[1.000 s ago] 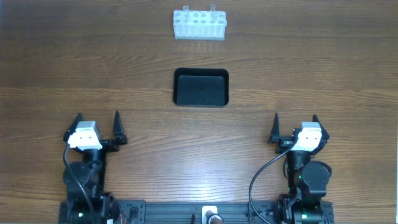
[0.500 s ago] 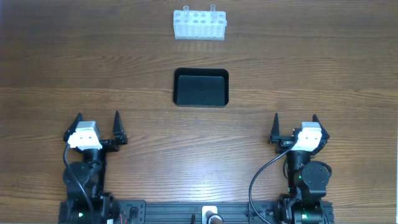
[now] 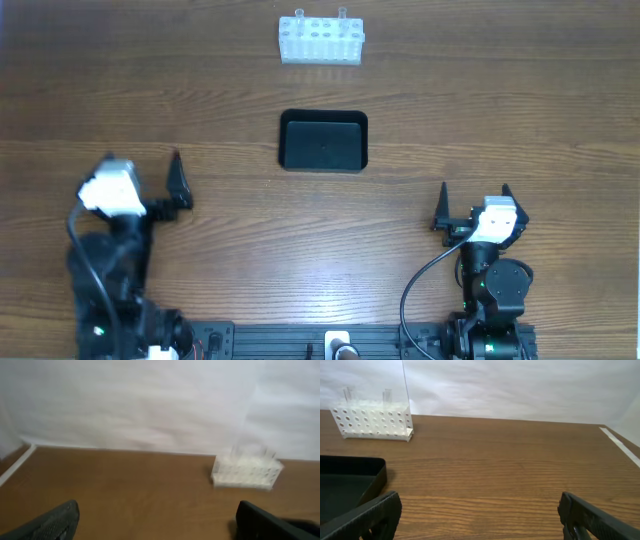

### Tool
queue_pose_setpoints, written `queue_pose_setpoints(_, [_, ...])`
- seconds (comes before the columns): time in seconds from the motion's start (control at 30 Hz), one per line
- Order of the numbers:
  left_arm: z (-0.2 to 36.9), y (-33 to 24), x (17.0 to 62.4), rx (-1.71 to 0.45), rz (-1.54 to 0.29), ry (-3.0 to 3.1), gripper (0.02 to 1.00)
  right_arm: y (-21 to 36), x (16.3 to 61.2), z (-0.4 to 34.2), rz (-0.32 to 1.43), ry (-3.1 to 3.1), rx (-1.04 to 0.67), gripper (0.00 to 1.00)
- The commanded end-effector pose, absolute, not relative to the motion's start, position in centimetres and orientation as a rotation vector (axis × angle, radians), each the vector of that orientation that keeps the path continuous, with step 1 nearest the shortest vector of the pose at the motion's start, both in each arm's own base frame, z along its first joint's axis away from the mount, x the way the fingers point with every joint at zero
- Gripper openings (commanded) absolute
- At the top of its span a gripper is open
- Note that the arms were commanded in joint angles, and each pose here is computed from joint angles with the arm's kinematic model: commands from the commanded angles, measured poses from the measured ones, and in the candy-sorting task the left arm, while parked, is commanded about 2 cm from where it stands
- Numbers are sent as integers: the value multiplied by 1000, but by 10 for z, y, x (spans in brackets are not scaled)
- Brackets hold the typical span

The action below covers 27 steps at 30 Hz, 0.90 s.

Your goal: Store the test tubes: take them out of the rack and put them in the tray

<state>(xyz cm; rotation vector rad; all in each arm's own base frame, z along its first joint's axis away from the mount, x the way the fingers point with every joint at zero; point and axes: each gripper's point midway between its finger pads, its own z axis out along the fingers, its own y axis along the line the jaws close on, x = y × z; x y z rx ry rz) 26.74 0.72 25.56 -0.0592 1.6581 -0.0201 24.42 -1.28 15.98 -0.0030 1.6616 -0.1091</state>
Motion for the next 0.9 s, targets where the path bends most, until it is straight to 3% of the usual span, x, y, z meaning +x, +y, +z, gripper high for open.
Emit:
queue_pose_setpoints(0.03, [293,-10,297,2,-63,1733,998,-11,244,157,-105,1662,-14,993])
queue_pose_setpoints(0.4, [352,-93,373,198,-223,1795,998,-11,244,157,-105,1662,-14,993])
queue_pose_setpoints(0.5, [345,-115,399,200,-267,1850,996,-11,244,157,-105,1662,-14,991])
queue_pose_setpoints(0.7, [311,-140,458,-54,-443,2000,998,-11,244,157,-105,1662,-14,991])
queue_pose_setpoints(0.9, [267,-167,506,-84,-440,2127,1000,-11,244,157,-105,1662,-14,993])
